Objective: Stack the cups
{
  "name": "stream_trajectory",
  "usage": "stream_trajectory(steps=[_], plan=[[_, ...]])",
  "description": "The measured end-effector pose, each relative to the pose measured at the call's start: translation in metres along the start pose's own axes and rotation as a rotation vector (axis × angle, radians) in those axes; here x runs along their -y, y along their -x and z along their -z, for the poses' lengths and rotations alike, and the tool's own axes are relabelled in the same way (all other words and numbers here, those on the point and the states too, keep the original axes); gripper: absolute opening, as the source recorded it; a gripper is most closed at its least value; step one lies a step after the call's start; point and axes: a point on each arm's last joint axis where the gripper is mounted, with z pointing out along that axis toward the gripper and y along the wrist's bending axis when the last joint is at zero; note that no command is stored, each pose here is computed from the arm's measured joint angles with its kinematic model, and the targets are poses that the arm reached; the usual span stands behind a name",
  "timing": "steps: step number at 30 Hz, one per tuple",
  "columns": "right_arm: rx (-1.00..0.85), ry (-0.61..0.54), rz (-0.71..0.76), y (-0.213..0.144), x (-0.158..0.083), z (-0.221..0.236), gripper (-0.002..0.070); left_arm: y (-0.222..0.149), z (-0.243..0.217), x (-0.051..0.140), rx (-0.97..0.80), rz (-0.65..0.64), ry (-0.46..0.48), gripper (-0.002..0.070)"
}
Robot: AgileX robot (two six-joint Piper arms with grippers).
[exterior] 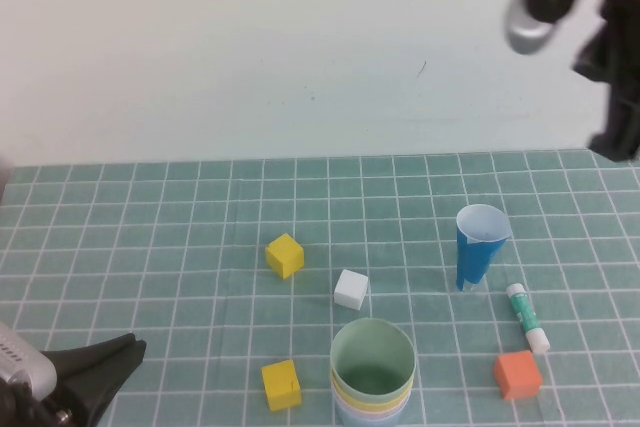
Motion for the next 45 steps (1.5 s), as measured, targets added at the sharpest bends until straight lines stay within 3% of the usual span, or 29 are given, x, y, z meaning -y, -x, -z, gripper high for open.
stream_trajectory(steps=[11,22,45], plan=[[0.027,-0.122,-0.207,-0.117,-0.063,0.021,0.0000,-0.003,0.000,0.000,-0.032,0.027,0.001,-0.0002],[0.003,-0.080,-0.483,-0.209,-0.138,-0.001,0.0000,-0.008,0.000,0.000,-0.089,0.030,0.003,-0.0002],[0.004,-0.081,-0.544,-0.216,-0.143,-0.002,-0.0001,-0.009,0.000,0.000,-0.101,0.062,0.005,-0.0002]])
